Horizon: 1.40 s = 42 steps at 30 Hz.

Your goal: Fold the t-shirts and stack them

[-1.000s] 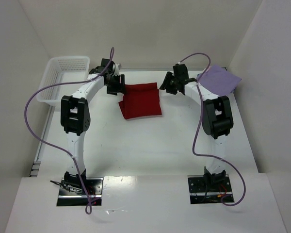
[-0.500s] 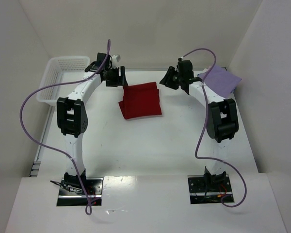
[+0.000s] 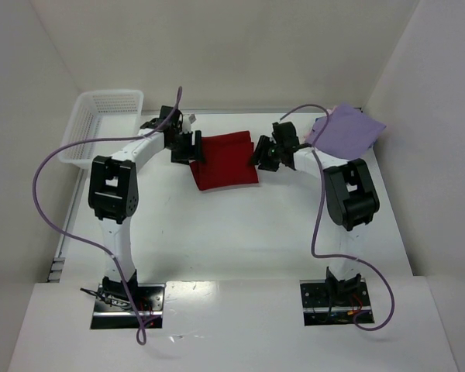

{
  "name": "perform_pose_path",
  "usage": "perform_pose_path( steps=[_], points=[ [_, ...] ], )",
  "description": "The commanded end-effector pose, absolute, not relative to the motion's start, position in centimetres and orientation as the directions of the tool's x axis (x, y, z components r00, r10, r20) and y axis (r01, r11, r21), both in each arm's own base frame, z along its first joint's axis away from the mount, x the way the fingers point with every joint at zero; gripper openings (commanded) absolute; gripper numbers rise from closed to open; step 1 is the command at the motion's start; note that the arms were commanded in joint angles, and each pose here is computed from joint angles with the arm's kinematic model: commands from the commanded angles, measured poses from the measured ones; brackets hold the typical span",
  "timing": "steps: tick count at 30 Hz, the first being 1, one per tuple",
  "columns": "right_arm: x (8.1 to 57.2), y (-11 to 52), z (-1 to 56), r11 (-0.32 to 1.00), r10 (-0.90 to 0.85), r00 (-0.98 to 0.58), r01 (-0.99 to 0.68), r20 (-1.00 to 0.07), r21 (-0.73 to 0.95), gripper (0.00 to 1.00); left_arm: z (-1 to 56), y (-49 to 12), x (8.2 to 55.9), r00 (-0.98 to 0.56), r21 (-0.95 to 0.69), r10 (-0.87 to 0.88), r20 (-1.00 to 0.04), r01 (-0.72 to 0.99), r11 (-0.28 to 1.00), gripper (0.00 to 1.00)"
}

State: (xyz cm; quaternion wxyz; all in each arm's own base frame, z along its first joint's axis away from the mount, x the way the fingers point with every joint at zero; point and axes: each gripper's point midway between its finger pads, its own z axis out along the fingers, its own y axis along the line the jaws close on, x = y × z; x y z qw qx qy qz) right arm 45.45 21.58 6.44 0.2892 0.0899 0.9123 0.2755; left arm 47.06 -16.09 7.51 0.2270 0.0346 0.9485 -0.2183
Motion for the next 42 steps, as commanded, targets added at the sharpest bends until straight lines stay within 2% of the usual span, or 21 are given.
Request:
perform_pose_path(
  steps=[1,4,9,12,17,20,21,26,36,42],
  points=[
    [45.0,23.6,9.8,0.804,0.304,-0.788,-0.09,-0.536,0.588,0.54,10.6,-17.3,46.2,-0.871,-0.437,-0.027,-0.49,0.218,0.873,0.77],
    [44.3,24.5,9.4,0.803,0.286,-0.799,-0.102,-0.53,0.587,0.48,9.7,-18.6,44.8,-0.885,-0.46,-0.011,-0.466,0.232,0.857,0.75],
    [42.5,24.2,7.3,0.817,0.266,-0.834,-0.072,-0.484,0.572,0.45,7.3,-19.7,42.8,-0.911,-0.47,0.005,-0.413,0.218,0.855,0.72],
    [41.8,23.5,7.3,0.83,0.264,-0.828,-0.067,-0.494,0.554,0.38,6.2,-19.2,42.2,-0.918,-0.453,0.005,-0.397,0.201,0.869,0.71],
    [40.4,23.3,7.3,0.822,0.274,-0.837,-0.051,-0.474,0.567,0.3,5.5,-19.4,41.2,-0.927,-0.456,0.007,-0.375,0.191,0.869,0.58],
    [40.0,23.1,8.0,0.817,0.284,-0.832,-0.05,-0.477,0.574,0.29,5.8,-19.5,40.8,-0.925,-0.463,0.008,-0.381,0.198,0.864,0.44],
    [39.8,23.0,8.1,0.817,0.284,-0.831,-0.051,-0.478,0.574,0.25,5.8,-19.5,40.8,-0.925,-0.464,0.008,-0.381,0.198,0.864,0.33],
    [39.4,22.8,8.0,0.819,0.295,-0.828,-0.038,-0.477,0.573,0.14,5.4,-19.9,39.6,-0.933,-0.479,0.021,-0.359,0.204,0.854,0.13],
    [37.5,22.9,5.9,0.823,0.287,-0.853,-0.014,-0.435,0.569,0.02,5.5,-20.6,39.0,-0.933,-0.479,0.04,-0.359,0.221,0.849,0.09],
    [37.3,22.3,6.4,0.836,0.288,-0.844,-0.009,-0.453,0.548,0.02,5.9,-19.9,38.8,-0.933,-0.448,0.036,-0.357,0.205,0.87,0.09]
  ],
)
